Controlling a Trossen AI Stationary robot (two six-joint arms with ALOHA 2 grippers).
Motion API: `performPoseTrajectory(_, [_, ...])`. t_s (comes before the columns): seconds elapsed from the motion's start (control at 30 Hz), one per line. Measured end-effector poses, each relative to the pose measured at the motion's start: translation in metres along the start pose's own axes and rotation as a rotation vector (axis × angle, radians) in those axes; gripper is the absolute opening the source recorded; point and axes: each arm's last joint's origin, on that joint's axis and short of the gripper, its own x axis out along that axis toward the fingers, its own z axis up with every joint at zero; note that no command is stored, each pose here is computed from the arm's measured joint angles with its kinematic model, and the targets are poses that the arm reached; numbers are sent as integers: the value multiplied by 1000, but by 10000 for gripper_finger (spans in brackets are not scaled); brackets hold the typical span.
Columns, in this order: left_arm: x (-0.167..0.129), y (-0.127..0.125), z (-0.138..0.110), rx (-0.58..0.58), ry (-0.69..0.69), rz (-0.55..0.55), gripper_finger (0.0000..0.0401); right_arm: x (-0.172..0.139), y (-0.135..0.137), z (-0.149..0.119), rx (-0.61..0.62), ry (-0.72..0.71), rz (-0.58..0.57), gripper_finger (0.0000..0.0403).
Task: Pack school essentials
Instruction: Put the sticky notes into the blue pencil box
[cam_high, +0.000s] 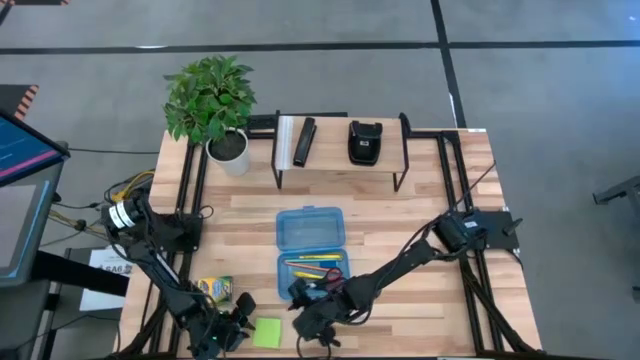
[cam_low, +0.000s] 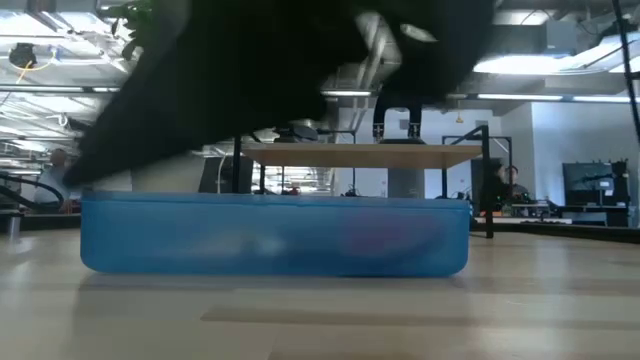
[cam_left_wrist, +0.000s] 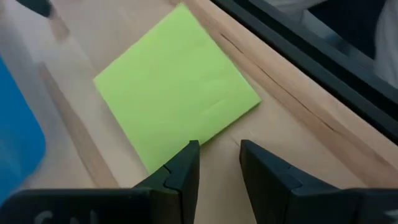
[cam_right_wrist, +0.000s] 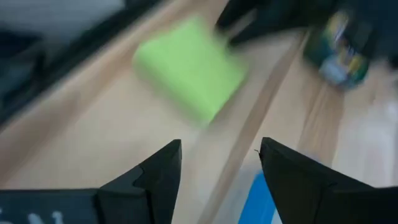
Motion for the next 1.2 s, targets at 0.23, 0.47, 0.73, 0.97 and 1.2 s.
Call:
performPoseTrajectory(0.23, [10,7,7,20,-2,62,107,19,8,-14,-116,56,-30,240])
performPoseTrajectory(0.47, [12,10,10,53,-24,98,107,25,18,-16,-242,56,-30,240])
performPoseTrajectory(0.73, [14,14,10,53,-25,119,107,26,25,-12,-318,14,-33,240])
performPoseTrajectory(0.97, [17,22,10,35,-17,166,107,25,31,-8,-321,-14,-31,240])
performPoseTrajectory(1.2, [18,26,11,23,-20,184,107,24,33,-6,-309,-33,-31,240])
